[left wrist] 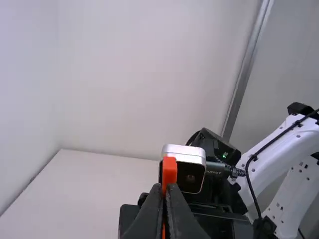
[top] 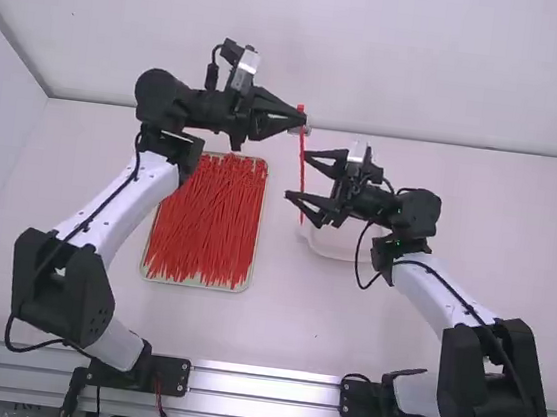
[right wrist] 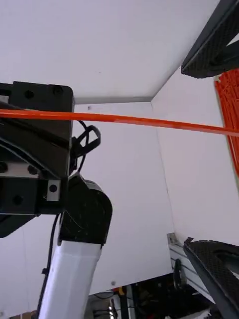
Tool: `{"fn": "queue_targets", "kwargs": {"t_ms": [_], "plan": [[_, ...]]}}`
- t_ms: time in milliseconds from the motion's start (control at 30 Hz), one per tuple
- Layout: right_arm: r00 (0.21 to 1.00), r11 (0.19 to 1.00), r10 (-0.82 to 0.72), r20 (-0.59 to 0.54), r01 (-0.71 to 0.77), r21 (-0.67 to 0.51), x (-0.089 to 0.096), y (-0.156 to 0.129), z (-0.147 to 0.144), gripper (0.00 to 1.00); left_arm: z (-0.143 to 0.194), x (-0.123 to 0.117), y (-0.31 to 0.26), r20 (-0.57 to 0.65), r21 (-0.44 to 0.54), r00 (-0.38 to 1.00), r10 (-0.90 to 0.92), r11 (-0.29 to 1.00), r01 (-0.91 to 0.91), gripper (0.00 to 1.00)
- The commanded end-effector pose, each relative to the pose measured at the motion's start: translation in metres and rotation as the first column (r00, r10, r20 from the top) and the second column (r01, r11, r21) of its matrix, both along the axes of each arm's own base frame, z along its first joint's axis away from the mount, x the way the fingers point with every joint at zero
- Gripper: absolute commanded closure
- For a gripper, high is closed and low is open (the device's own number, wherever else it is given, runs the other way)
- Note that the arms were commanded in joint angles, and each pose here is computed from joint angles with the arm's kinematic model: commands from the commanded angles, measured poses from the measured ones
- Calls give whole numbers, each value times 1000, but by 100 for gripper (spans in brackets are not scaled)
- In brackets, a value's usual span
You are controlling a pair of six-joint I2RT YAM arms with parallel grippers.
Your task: Fasten the cable tie
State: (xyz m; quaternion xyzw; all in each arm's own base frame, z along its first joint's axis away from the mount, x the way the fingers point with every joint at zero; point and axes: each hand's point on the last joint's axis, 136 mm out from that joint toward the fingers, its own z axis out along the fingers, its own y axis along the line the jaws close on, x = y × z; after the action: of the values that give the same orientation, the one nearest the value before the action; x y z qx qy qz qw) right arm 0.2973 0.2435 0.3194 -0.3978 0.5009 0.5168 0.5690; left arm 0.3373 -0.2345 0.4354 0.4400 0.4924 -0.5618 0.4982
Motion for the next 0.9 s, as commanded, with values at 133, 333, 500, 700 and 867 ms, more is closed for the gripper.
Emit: {"fn": "queue_targets", "kwargs": {"t_ms": [133, 333, 500, 700, 867], "plan": [[999, 999, 36, 22, -35, -24, -5, 1, -3, 14, 22, -2, 9, 23, -21, 1000, 16, 1000, -16, 98], [1000, 998, 29, 2, -29, -48, -1, 3, -13, 15, 35, -1, 12, 6, -9, 1000, 16, 1000, -16, 98], [999, 997, 47, -5, -47, -56, -5, 8, -16, 16, 46, -6, 11, 16, 5, 1000, -3, 1000, 3, 98], [999, 997, 48, 1, -48, -58, -6, 8, -16, 26, 51, -5, 14, 16, 0, 1000, 8, 1000, -8, 98], [999, 997, 47, -8, -47, -64, -5, 9, -19, 33, 51, -4, 13, 9, -1, 1000, 10, 1000, -10, 98]]}}
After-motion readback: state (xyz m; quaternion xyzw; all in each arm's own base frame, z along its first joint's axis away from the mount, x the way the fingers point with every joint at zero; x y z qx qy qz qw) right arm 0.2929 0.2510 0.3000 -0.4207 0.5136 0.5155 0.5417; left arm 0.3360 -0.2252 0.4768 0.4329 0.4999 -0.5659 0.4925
